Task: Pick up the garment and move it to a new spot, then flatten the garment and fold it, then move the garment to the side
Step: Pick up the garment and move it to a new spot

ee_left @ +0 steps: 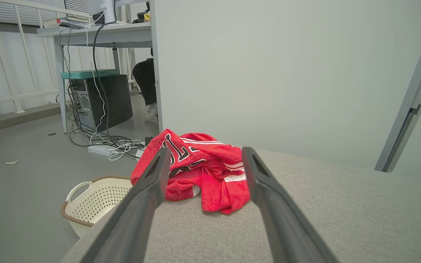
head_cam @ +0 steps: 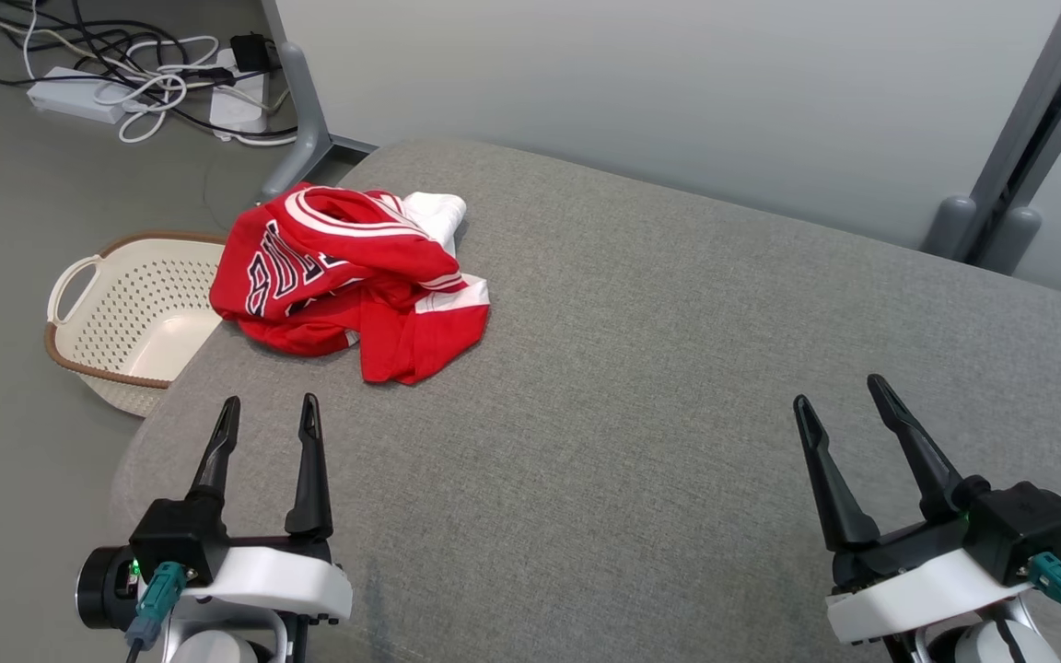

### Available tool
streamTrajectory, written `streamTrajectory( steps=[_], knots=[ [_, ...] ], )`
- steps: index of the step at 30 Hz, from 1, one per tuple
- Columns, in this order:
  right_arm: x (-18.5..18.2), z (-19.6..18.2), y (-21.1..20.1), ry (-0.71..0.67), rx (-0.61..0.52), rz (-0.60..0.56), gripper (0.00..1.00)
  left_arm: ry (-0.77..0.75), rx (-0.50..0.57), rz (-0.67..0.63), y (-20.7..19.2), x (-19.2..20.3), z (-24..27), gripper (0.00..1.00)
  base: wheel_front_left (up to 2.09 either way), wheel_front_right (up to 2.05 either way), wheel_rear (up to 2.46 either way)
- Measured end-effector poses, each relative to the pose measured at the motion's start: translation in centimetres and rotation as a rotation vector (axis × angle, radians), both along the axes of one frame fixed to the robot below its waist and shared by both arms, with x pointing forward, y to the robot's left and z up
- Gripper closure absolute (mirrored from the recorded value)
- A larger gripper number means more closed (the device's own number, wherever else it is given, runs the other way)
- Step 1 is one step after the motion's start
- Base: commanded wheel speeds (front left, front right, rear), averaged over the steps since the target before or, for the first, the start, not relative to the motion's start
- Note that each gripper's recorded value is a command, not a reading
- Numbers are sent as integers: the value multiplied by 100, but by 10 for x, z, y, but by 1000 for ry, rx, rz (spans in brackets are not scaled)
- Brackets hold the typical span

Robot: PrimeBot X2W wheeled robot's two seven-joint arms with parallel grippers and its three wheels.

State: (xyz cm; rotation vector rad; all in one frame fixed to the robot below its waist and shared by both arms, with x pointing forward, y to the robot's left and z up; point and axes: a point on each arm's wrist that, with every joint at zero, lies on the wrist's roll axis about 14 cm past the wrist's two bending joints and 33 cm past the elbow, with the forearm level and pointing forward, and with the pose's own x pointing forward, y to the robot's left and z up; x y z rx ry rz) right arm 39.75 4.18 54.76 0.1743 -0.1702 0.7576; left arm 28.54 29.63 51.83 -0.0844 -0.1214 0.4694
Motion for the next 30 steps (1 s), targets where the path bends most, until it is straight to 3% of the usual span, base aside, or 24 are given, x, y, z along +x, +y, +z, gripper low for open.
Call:
streamTrajectory(
  steps=[13,20,30],
  knots=[
    [1,1,2,8,21,19,0,-13,-30,5,12,6,14,0,0,0,0],
    [13,2,-2,-1,35,13,0,27,-25,-33,38,43,45,0,0,0,0],
    [42,15,-18,-50,67,-31,0,238,-184,0,90,113,41,0,0,0,0]
  ],
)
